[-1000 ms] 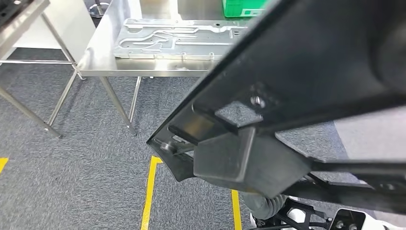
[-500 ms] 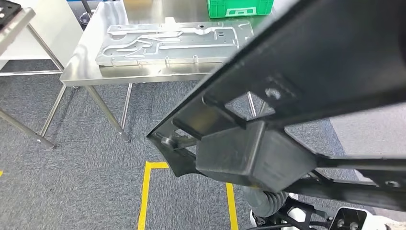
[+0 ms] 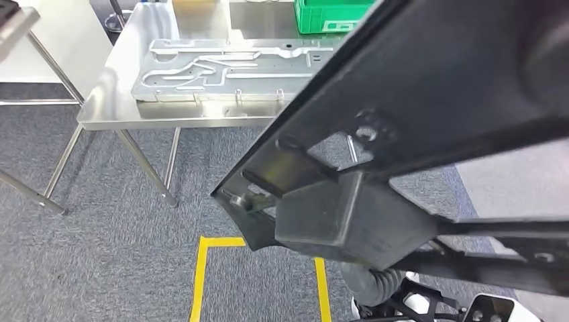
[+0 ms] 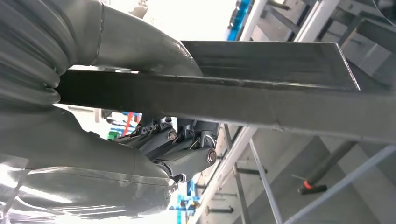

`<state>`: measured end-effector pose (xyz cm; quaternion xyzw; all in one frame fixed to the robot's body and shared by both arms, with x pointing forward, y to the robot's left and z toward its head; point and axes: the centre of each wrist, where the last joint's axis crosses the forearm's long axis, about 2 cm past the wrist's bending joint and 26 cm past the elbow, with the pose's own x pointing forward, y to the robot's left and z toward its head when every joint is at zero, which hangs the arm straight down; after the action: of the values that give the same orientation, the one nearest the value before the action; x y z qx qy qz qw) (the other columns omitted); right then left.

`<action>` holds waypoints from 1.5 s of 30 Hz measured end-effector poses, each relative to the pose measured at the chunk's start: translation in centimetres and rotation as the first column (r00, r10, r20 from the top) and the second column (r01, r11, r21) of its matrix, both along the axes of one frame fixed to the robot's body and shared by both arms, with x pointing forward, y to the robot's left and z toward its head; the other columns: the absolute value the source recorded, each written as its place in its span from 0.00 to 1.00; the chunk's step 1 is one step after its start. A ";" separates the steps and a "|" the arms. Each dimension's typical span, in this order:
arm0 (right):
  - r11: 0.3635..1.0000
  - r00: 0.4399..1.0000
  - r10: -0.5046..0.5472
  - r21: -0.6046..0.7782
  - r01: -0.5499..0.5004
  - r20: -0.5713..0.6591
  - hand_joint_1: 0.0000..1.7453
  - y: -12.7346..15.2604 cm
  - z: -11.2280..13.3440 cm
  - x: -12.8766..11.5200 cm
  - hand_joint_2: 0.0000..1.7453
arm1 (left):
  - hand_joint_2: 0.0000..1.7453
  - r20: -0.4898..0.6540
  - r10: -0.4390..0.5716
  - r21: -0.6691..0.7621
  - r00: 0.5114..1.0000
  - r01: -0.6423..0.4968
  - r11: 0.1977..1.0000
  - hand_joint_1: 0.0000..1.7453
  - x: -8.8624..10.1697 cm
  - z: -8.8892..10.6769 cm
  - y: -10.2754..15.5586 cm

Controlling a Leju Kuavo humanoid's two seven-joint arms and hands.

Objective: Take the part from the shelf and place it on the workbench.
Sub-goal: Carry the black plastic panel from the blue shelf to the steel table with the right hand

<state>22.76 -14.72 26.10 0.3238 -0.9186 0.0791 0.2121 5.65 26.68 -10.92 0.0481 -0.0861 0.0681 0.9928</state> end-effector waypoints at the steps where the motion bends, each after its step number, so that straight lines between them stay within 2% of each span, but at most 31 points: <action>1: 1.000 1.000 -0.001 -0.001 0.001 -0.002 1.00 0.0 0.0 0.0 1.00 | 1.00 0.000 0.000 -0.001 1.000 0.000 1.000 0.00 0.0 0.0 0.0; 23: 1.000 1.000 -0.014 -0.002 0.014 -0.008 1.00 -0.1 0.2 0.2 1.00 | 1.00 -0.004 -0.010 -0.007 1.000 0.010 1.000 0.00 -0.2 0.0 -0.2; 34: 0.997 0.997 -0.072 0.010 0.072 -0.024 1.00 -0.4 0.2 0.7 1.00 | 1.00 0.003 -0.005 -0.009 1.000 0.005 1.000 0.00 0.0 0.0 -0.2; 45: 0.997 0.997 -0.080 0.002 0.080 -0.016 1.00 -0.5 0.3 1.0 1.00 | 1.00 0.016 -0.007 -0.015 1.000 0.007 1.000 0.00 0.3 0.1 -0.3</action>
<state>23.81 -15.24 26.39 0.2879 -0.9292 0.0670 0.2219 5.99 26.39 -10.86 0.0398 -0.0938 0.0656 0.9926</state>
